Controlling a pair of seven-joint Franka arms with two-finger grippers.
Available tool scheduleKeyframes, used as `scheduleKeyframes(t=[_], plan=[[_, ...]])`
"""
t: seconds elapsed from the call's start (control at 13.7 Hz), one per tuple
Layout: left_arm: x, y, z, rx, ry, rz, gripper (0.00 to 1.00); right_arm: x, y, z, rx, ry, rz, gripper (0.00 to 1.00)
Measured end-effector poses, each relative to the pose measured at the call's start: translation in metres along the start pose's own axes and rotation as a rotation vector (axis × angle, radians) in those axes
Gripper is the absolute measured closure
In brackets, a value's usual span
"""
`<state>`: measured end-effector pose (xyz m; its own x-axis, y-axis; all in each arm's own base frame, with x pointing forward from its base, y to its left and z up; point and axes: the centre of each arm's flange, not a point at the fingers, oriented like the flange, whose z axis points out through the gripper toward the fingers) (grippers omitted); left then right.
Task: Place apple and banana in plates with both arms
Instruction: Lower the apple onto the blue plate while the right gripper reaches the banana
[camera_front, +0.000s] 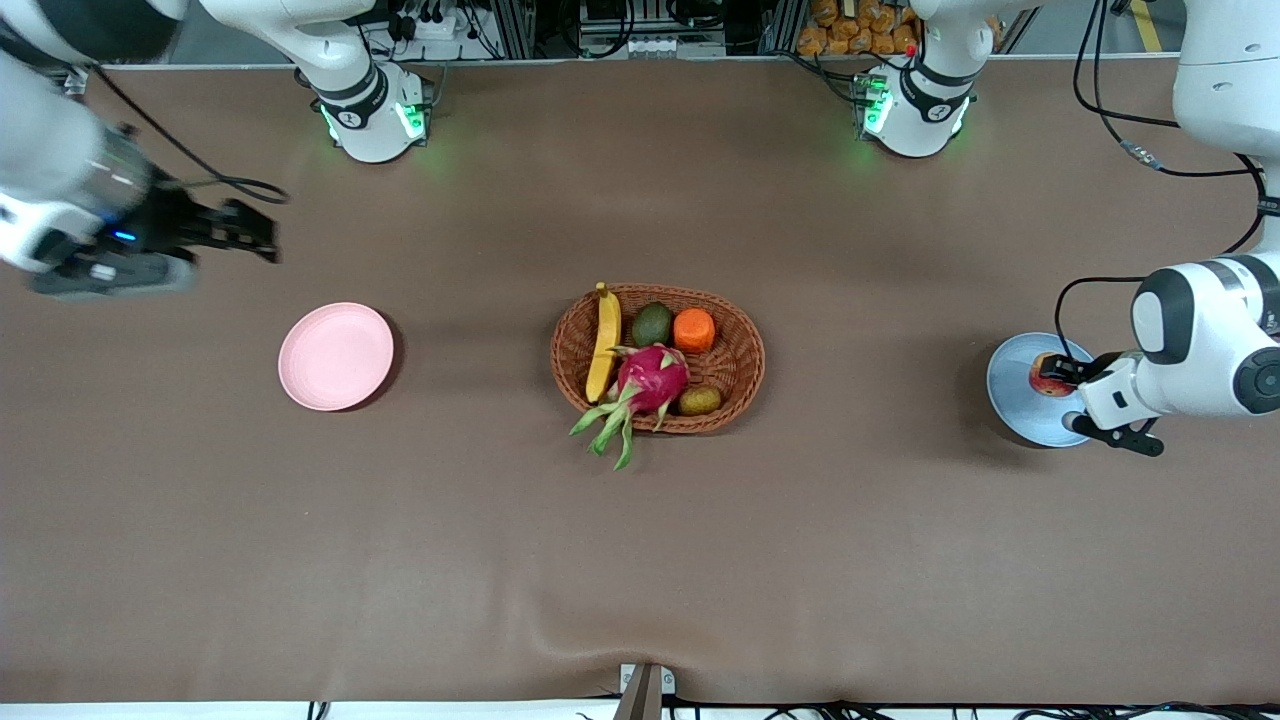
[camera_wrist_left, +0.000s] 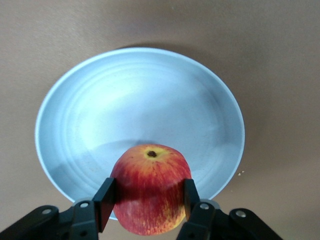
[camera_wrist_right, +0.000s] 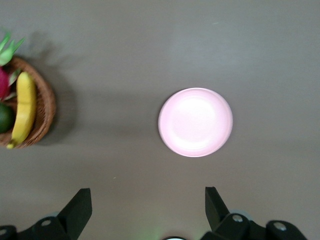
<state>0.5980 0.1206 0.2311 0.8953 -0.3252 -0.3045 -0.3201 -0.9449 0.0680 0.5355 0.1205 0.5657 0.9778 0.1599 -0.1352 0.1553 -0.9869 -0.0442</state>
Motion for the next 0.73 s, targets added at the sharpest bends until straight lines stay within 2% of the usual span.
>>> scheduleKeyframes(t=[0.22,0.29,0.51,0.73], plan=[[-0.001,-0.003,0.007,0.0,0.005,-0.005,0.4,0.019,-0.108,0.048,-0.017,-0.01,-0.074,0.0],[0.0,-0.002,0.007,0.001,0.007,-0.003,0.33,0.021,-0.146,0.067,-0.026,-0.009,-0.068,0.0],[0.007,0.006,0.001,0.004,0.019,0.014,0.02,0.021,-0.244,0.131,-0.042,0.006,-0.062,0.0],[0.02,0.028,-0.034,0.01,0.043,0.05,0.0,0.024,-0.294,0.192,-0.045,0.007,-0.089,0.0]])
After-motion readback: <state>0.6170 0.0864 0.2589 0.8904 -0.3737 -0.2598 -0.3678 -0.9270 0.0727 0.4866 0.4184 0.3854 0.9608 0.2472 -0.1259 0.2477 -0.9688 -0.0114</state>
